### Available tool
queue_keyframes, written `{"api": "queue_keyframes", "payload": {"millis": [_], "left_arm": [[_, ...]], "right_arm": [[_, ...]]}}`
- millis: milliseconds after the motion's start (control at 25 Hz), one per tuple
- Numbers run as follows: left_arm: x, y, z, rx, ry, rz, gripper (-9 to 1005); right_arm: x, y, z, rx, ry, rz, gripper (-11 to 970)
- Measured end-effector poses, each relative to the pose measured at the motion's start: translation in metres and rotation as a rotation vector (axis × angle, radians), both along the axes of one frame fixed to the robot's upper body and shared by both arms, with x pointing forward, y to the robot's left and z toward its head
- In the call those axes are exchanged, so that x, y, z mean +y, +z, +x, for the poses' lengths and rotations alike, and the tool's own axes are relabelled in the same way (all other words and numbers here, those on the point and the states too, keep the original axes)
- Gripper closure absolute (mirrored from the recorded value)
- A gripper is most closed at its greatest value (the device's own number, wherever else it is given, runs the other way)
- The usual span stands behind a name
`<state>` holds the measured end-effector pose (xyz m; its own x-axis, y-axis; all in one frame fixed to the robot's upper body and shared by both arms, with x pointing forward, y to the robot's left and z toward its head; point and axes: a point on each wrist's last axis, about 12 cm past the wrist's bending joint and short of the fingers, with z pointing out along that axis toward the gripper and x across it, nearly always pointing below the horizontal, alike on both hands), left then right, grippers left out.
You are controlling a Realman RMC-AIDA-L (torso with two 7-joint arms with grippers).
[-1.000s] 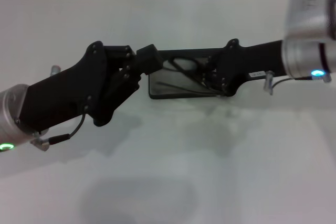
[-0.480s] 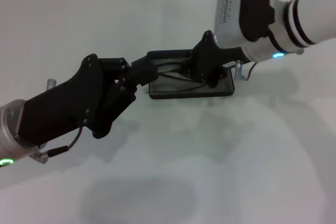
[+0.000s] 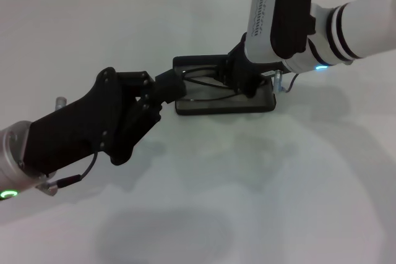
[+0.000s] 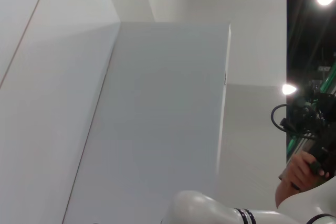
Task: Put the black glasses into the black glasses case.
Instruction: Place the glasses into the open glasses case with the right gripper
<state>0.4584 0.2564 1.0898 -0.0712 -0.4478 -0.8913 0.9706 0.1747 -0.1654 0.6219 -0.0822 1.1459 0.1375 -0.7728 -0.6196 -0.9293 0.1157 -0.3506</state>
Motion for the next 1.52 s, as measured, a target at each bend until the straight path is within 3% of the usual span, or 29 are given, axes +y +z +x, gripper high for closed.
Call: {"api": "queue_keyframes", "payload": {"millis": [760,1520], "left_arm": [[-0.004,0.0,0.001,0.0,-0.005,-0.003,957],[-0.001,-0.001,0.001,0.002,-0.003,0.006,957]], "right_arm": [[-0.004,-0.01,0.003,-0.007,-0.047,-0.007,782],[0.005,-0.012,-0.006,0.038,-0.061,0.003,775]]}}
